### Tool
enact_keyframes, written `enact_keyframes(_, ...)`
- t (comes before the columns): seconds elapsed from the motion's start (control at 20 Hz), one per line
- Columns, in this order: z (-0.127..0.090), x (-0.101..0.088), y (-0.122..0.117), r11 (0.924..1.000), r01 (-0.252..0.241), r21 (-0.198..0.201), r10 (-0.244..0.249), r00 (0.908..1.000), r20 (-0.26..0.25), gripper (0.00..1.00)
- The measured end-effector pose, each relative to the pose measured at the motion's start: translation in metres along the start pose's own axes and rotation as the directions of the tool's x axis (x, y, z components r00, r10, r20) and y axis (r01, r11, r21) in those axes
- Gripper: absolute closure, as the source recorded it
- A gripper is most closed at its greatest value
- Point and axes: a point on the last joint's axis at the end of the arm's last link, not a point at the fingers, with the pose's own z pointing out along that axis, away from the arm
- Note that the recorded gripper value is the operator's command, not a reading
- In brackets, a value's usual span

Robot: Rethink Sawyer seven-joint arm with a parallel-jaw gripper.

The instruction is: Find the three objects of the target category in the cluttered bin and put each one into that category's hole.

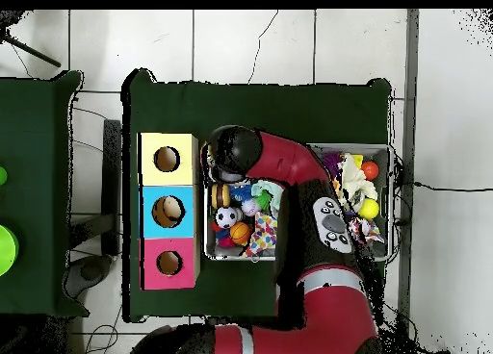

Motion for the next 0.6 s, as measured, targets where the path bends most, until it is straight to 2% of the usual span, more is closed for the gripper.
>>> enact_keyframes(0.1, -0.001, -0.001, -0.005, 1.0, -0.008, -0.001, 0.008, 1.0, 0.001, 0.0)
enact_keyframes(0.15, -0.004, -0.002, -0.026, 0.9993, -0.036, -0.002, 0.036, 0.9993, 0.007, 1.0)
enact_keyframes(0.6, -0.007, -0.004, -0.044, 0.9982, -0.06, 0.0, 0.06, 0.9979, 0.022, 1.0)
